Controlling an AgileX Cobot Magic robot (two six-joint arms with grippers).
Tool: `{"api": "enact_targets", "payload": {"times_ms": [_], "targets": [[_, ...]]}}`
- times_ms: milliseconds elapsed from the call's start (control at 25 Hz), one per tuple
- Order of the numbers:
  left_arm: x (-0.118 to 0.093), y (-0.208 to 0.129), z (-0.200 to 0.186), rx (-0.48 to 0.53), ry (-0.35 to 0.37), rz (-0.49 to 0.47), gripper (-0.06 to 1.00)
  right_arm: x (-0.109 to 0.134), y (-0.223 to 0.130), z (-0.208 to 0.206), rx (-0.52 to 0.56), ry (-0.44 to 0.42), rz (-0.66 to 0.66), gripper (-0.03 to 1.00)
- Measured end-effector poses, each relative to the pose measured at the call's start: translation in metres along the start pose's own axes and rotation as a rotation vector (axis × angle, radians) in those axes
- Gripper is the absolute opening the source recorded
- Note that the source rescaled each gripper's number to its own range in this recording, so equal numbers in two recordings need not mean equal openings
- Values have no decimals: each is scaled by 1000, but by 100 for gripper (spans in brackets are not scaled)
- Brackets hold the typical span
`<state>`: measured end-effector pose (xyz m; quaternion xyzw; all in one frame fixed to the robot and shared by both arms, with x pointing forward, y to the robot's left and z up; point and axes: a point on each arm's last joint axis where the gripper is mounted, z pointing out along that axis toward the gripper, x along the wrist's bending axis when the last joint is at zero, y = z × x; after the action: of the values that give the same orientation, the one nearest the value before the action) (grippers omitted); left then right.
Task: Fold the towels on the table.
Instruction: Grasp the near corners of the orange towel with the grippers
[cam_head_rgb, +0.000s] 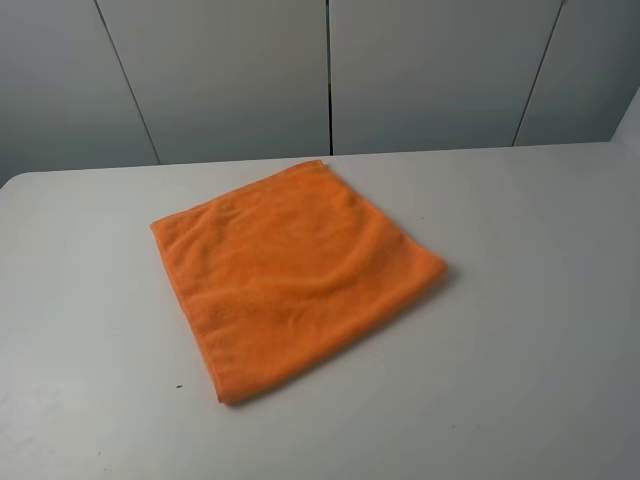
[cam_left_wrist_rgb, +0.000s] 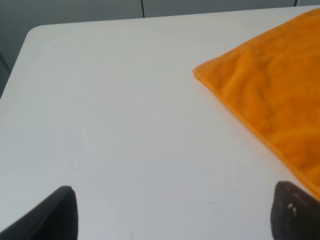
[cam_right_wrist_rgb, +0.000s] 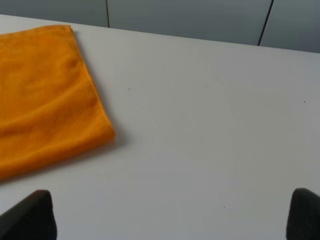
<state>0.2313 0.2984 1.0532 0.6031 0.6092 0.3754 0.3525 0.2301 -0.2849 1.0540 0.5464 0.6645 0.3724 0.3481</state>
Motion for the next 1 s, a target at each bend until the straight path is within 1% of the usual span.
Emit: {"api": "enact_targets", "payload": {"times_ms": [1000], "targets": [[0,0,0,0,0,0,100,0,0,0,0,0,0,100]]}}
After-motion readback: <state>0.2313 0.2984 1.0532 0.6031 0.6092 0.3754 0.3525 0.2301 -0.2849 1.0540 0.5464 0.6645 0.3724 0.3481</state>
